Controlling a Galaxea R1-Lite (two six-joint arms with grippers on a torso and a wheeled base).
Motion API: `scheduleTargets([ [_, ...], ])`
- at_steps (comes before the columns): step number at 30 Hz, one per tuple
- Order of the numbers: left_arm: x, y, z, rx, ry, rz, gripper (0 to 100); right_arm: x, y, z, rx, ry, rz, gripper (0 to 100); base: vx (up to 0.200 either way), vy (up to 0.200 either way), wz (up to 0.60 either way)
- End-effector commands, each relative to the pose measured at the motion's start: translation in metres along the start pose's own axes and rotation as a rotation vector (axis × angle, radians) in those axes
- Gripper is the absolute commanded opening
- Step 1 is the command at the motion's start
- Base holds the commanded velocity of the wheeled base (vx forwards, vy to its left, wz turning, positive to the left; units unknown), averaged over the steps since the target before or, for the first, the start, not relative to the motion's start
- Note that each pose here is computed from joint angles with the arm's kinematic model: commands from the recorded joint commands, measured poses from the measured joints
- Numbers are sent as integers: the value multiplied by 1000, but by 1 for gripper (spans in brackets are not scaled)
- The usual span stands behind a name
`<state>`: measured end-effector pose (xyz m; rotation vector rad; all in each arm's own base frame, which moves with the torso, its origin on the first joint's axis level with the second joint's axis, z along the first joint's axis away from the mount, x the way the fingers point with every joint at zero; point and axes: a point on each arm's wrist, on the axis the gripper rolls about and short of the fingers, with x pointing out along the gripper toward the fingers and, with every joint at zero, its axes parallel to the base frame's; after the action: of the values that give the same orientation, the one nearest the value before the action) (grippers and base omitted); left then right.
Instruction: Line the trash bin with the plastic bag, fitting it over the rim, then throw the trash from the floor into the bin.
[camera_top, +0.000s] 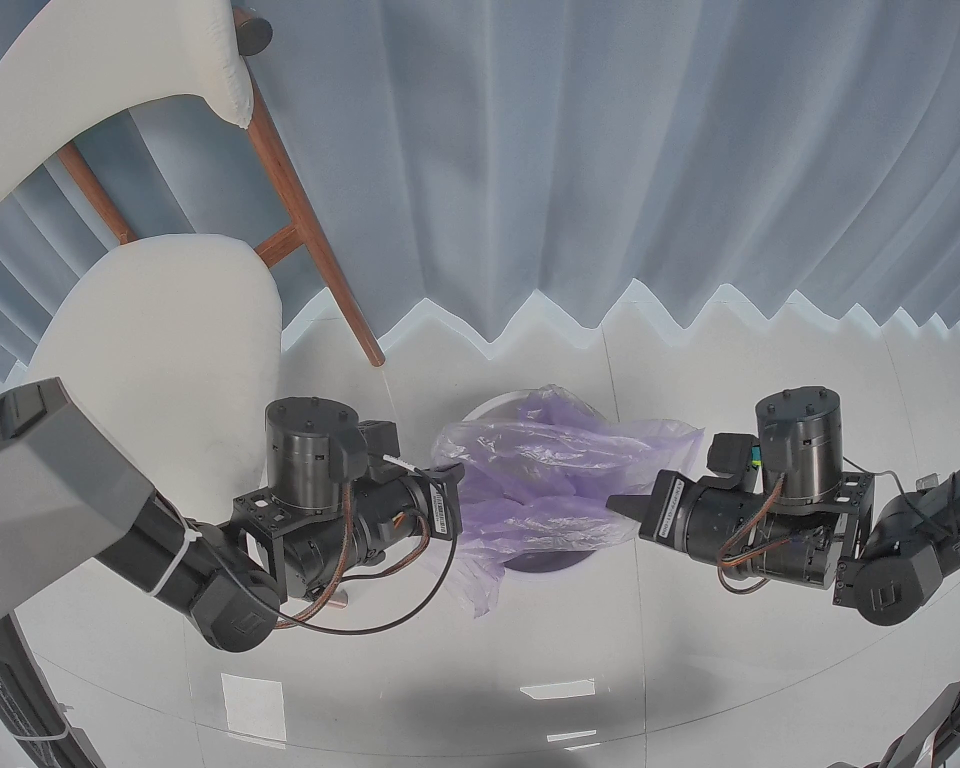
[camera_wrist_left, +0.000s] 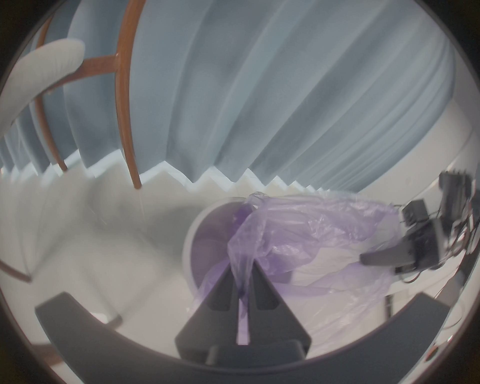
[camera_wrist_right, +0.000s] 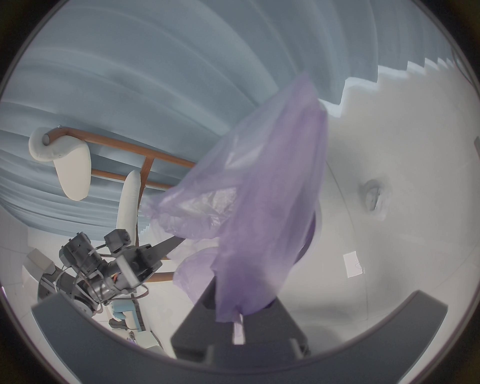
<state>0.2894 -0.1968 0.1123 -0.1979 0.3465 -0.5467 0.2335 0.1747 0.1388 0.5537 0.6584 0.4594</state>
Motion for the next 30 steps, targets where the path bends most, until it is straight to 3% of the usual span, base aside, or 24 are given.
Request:
scheduleTargets([
  [1,-18,-14,5,-127,-2,-93,0,-15,-17,17,-58,-26,2,0,0,0,0],
  [4,-25,-24,11,-266,-14,-116,0,-14,-25,25,-76,-33,-9,0,0,0,0],
  [5,-25,-24,11,-275,-13,-118,0,-14,-26,26,-77,-33,-9,0,0,0,0],
  [7,-26,-31,10,-417,-11,-142,0,-14,-27,28,-78,-22,-18,0,0,0,0],
  [8,-26,-32,11,-432,-12,-145,0,-14,-27,28,-77,-21,-18,0,0,0,0],
  [9,-26,-32,13,-505,-26,-150,0,-14,-27,28,-76,-13,-25,0,0,0,0],
  [13,-24,-32,18,-608,-102,-201,0,-16,-26,28,-77,-9,-30,0,0,0,0],
  [17,-15,-31,13,-710,-141,-201,0,-16,-28,27,-72,-9,-38,0,0,0,0],
  [21,-10,-33,19,-752,-168,-234,0,-15,-29,28,-71,-12,-41,0,0,0,0],
  [25,-22,-31,28,-788,-90,-319,0,-14,-28,29,-73,-13,-40,0,0,0,0],
  [27,-24,-28,18,-757,-24,-314,0,-14,-28,30,-73,-16,-39,0,0,0,0],
  [30,-23,-24,8,-618,17,-272,0,-12,-28,32,-75,-18,-36,0,0,0,0],
])
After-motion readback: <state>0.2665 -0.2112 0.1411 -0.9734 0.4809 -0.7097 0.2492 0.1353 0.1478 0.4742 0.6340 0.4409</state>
